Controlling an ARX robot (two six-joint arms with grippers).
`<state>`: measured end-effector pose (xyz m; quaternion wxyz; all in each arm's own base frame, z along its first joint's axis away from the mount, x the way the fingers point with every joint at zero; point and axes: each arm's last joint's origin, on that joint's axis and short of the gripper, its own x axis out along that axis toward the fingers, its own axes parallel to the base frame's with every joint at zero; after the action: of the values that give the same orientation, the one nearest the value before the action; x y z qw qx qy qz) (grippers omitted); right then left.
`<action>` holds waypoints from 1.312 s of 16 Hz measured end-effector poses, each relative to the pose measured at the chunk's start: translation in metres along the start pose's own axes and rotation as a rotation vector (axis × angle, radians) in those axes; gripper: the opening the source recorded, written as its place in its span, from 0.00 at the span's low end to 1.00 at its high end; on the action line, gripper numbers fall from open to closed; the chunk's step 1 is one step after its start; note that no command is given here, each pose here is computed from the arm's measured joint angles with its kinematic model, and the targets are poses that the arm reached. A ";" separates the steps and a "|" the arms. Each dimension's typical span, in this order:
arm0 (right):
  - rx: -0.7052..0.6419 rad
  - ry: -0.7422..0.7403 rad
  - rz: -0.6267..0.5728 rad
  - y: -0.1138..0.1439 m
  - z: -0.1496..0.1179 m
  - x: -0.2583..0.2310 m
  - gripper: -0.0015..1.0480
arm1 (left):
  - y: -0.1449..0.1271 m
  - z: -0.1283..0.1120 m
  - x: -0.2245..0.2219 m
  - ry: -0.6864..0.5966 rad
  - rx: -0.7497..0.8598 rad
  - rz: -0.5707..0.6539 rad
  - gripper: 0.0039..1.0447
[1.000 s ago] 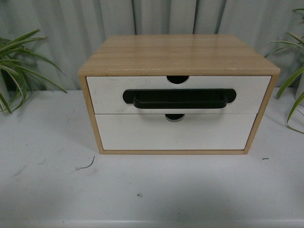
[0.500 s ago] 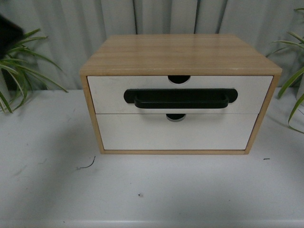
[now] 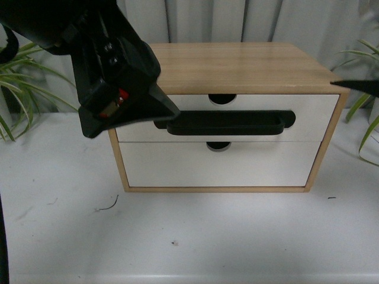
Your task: Pull drawer
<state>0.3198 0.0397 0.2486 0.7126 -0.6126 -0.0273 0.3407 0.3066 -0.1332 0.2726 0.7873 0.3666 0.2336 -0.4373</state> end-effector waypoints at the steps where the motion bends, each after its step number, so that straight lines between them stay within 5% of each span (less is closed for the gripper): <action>1: -0.066 0.011 0.063 0.007 -0.007 0.003 0.94 | -0.005 0.006 0.007 0.020 0.039 -0.049 0.94; 8: -0.122 -0.031 0.218 0.034 -0.008 0.028 0.94 | -0.024 0.013 0.073 0.042 0.128 -0.164 0.94; 21: -0.120 -0.061 0.289 0.060 0.000 0.082 0.94 | 0.003 0.000 0.111 0.038 0.068 -0.071 0.94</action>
<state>0.3557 0.0832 0.1641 0.6173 -0.6408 0.0191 0.4560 0.3658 -0.1895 0.1980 0.7539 0.3929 0.2465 -0.4653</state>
